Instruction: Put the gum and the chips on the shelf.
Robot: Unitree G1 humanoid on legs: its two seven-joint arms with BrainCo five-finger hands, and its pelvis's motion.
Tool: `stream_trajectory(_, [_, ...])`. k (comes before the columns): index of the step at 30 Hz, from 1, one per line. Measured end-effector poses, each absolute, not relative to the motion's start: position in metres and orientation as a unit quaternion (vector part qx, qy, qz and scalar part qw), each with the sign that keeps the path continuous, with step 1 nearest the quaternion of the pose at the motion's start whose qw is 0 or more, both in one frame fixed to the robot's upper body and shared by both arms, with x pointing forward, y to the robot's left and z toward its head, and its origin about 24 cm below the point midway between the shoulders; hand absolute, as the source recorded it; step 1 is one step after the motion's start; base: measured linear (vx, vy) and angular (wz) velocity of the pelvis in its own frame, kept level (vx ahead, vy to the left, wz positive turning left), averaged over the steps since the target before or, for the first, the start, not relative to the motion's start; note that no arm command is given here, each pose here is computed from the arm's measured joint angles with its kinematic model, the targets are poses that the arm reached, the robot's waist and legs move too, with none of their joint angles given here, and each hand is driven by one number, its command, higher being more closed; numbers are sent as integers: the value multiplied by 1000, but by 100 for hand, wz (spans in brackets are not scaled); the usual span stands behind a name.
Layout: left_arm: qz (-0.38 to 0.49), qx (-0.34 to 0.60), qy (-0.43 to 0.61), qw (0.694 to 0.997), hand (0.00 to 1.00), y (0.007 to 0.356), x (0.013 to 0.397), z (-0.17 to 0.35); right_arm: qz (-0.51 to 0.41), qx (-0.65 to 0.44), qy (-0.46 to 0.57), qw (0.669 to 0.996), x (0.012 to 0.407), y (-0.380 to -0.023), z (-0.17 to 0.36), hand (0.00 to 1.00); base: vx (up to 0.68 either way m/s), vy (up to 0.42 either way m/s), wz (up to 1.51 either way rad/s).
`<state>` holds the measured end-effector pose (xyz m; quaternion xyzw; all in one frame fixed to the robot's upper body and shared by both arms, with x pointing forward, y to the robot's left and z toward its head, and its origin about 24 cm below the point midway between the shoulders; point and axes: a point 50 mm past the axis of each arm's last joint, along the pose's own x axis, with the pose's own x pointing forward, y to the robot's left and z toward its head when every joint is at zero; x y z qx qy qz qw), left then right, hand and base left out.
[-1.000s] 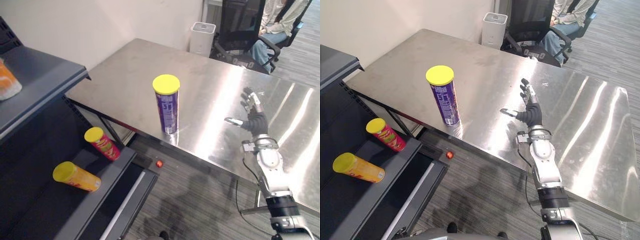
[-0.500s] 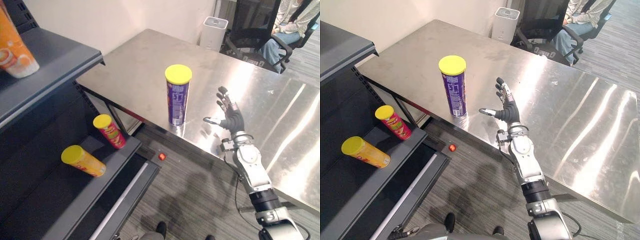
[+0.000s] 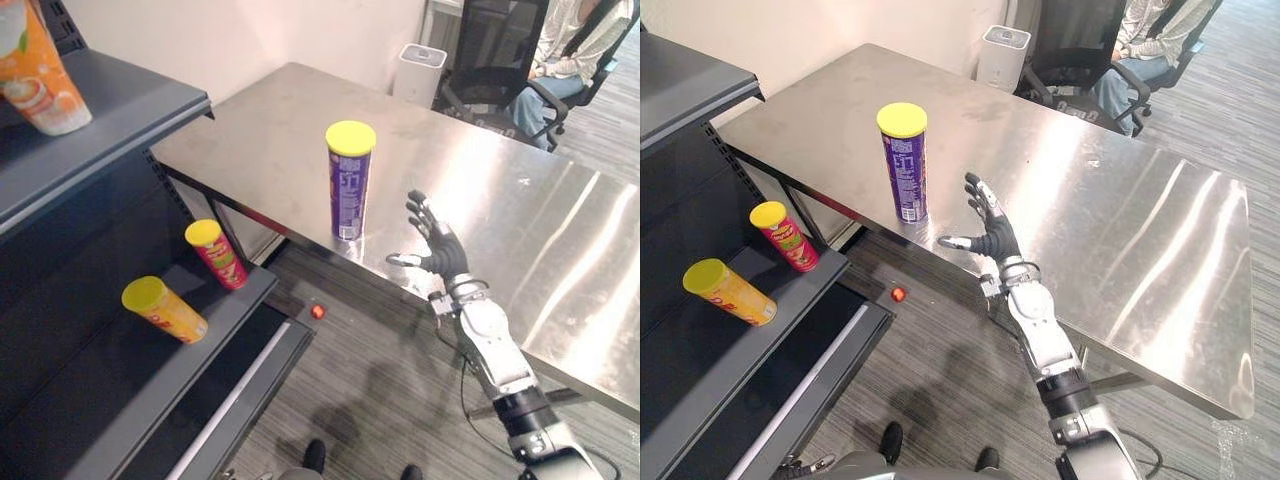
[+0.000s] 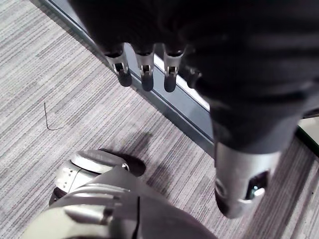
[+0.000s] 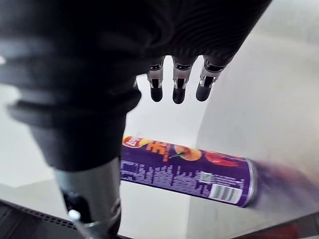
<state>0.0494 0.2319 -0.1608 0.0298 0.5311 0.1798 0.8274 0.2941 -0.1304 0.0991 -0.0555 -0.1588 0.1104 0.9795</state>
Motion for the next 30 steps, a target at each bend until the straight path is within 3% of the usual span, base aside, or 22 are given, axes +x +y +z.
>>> stream_trajectory(9, [171, 26, 539, 824, 0, 225, 47, -163, -50, -84, -89, 991, 277, -188, 66, 0, -3, -2, -4])
stream_trajectory(30, [169, 31, 541, 824, 0, 227, 46, -163, -47, -104, -155, 981, 300, -173, 101, 0, -5, -3, 0])
